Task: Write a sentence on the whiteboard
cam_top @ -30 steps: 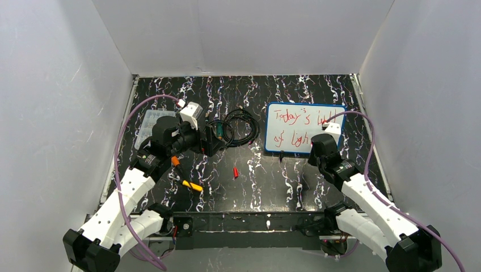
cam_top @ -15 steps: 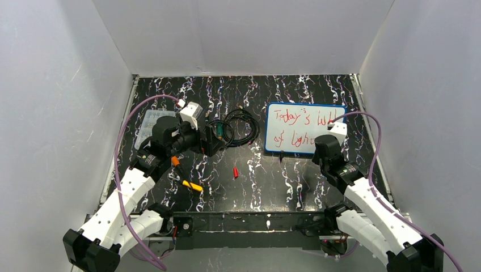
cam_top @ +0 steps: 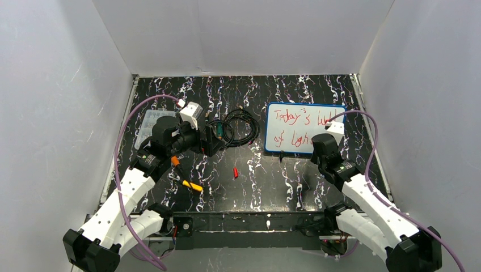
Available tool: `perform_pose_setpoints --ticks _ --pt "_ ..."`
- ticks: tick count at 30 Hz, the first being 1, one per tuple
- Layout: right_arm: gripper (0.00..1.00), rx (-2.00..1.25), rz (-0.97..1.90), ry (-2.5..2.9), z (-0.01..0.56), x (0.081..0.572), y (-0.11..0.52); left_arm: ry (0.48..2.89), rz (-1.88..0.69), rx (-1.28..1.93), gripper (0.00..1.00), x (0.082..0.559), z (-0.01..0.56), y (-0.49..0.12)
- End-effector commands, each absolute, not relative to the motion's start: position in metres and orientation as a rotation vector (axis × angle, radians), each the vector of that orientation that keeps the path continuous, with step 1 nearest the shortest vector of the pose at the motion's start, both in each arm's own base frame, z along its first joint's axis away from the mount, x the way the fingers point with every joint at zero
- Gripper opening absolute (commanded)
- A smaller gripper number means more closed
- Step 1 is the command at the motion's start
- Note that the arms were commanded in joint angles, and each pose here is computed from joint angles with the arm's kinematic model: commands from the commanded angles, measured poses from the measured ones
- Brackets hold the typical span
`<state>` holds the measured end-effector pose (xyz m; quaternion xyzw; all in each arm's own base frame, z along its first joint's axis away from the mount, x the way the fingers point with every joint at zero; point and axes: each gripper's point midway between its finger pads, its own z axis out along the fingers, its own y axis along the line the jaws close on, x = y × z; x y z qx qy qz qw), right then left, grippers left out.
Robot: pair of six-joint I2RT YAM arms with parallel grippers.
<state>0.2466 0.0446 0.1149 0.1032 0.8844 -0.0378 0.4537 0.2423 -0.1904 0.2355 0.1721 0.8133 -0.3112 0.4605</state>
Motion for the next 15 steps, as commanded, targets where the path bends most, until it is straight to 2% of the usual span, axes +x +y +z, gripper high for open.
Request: perform_pose_setpoints --ticks 1,15 --pt "0.01 0.272 -0.090 2.133 0.123 0.260 0.045 1.988 -0.777 0.425 0.91 0.238 0.239 -0.189" --pt "0.01 0.245 0.065 2.116 0.156 0.251 0.060 1.981 -0.780 0.424 0.91 0.238 0.241 -0.189"
